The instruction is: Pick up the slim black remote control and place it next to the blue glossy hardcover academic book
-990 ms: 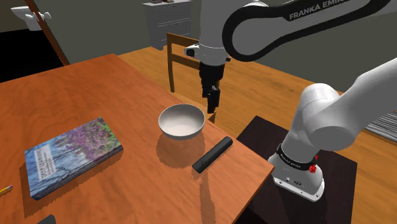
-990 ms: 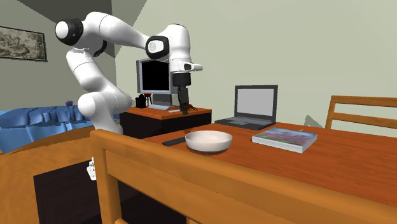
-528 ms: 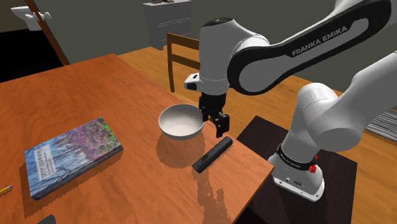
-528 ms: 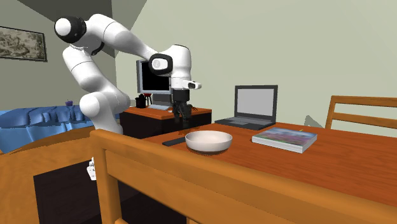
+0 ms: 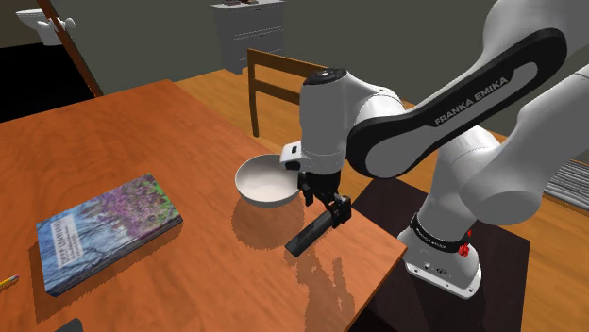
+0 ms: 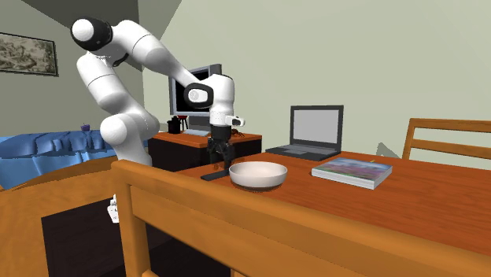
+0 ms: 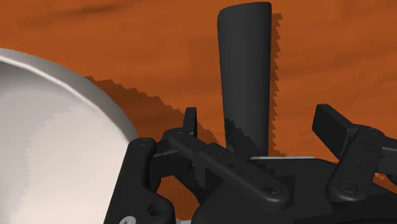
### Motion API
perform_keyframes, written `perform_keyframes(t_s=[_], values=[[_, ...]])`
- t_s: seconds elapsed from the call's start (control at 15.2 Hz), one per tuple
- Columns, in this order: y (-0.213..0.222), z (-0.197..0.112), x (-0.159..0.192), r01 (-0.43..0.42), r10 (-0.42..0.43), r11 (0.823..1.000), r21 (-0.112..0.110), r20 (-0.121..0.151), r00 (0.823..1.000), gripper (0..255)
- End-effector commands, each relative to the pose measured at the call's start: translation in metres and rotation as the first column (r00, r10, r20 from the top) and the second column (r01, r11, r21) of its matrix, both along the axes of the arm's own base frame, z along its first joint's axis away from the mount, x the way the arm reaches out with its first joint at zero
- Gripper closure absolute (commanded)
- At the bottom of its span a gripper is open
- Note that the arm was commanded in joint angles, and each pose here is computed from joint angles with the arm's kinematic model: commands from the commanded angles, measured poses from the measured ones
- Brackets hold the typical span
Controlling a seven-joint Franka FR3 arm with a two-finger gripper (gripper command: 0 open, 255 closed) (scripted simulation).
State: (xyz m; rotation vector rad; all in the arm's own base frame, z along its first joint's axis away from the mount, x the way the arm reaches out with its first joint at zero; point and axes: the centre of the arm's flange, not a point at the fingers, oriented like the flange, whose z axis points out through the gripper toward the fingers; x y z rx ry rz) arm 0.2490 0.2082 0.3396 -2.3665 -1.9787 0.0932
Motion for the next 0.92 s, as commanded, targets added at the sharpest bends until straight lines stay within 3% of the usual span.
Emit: perform_keyframes(t_s=[0.0, 0.13, 0.66, 0.73, 0.86], values=[[0.000, -0.011, -0.001, -0.002, 0.002, 1.000, 0.000, 0.000, 1.000, 0], [0.000, -0.025, -0.002, -0.002, 0.002, 1.000, 0.000, 0.000, 1.000, 0], [0.000, -0.025, -0.002, -0.002, 0.002, 1.000, 0.000, 0.000, 1.000, 0], [0.000, -0.025, -0.002, -0.002, 0.002, 1.000, 0.000, 0.000, 1.000, 255], [0.000, -0.025, -0.002, -0.002, 0.002, 1.000, 0.000, 0.000, 1.000, 255]])
